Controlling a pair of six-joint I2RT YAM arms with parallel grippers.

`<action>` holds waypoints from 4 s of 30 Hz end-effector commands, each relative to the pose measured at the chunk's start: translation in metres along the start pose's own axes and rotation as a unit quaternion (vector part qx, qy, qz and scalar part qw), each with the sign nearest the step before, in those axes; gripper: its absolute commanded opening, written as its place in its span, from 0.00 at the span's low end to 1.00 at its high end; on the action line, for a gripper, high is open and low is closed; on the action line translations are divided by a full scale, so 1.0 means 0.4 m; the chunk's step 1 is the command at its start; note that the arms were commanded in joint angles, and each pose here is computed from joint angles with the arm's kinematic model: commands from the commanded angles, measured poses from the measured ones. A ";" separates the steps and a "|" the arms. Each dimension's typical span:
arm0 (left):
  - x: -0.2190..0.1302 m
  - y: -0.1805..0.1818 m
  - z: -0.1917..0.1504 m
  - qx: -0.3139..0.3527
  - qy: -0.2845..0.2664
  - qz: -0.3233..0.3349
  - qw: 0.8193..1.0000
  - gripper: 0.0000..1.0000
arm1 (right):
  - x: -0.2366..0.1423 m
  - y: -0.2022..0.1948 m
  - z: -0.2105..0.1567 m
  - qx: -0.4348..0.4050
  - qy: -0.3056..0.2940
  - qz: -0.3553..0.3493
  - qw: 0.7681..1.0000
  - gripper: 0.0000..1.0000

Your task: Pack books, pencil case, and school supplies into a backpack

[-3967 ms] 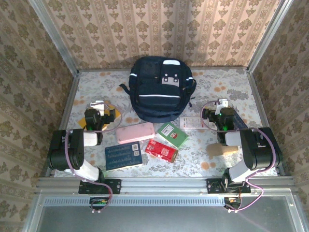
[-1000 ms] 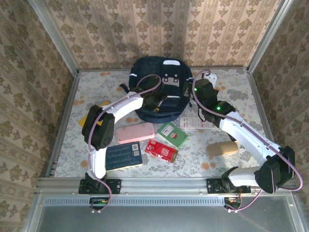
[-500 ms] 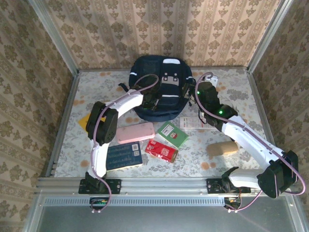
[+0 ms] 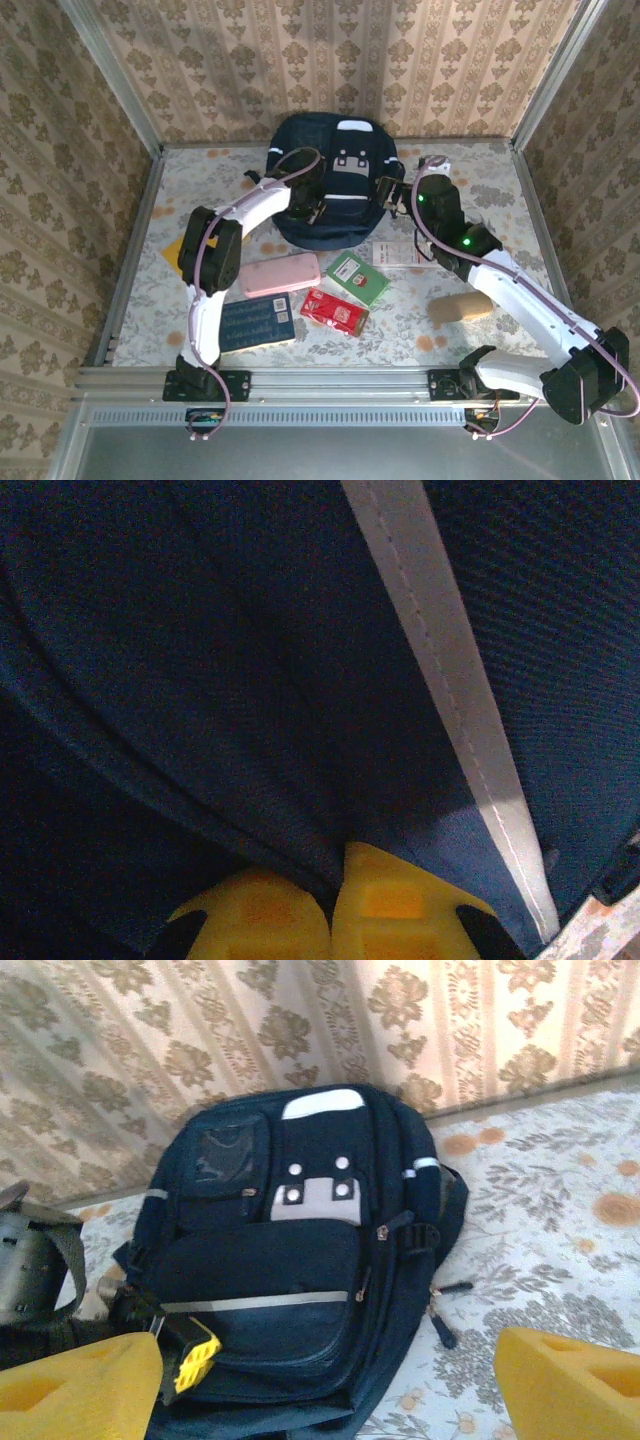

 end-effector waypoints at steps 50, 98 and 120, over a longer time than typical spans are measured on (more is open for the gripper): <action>-0.568 -0.068 0.222 0.209 -0.030 -0.303 0.929 0.00 | 0.180 -0.036 -0.404 -0.301 0.143 0.284 0.899 0.65; -0.557 0.017 0.105 0.218 0.007 -0.326 0.920 0.00 | 0.240 -0.063 -0.544 -0.268 0.016 0.206 0.941 0.40; -0.527 0.035 0.100 0.204 0.008 -0.313 0.928 0.00 | 0.249 -0.062 -0.547 -0.260 0.035 0.195 0.945 0.05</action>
Point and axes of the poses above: each hand's point on the last joint's axis, 136 mm out from that joint toward the fingers, its own x axis out along the fingers, its own y axis along the line the jaws close on, z = x × y, the point moved 7 cm from there along -x, back along the fingers, and after that the axes turned 14 degrees about x, right-handed, at the moved point
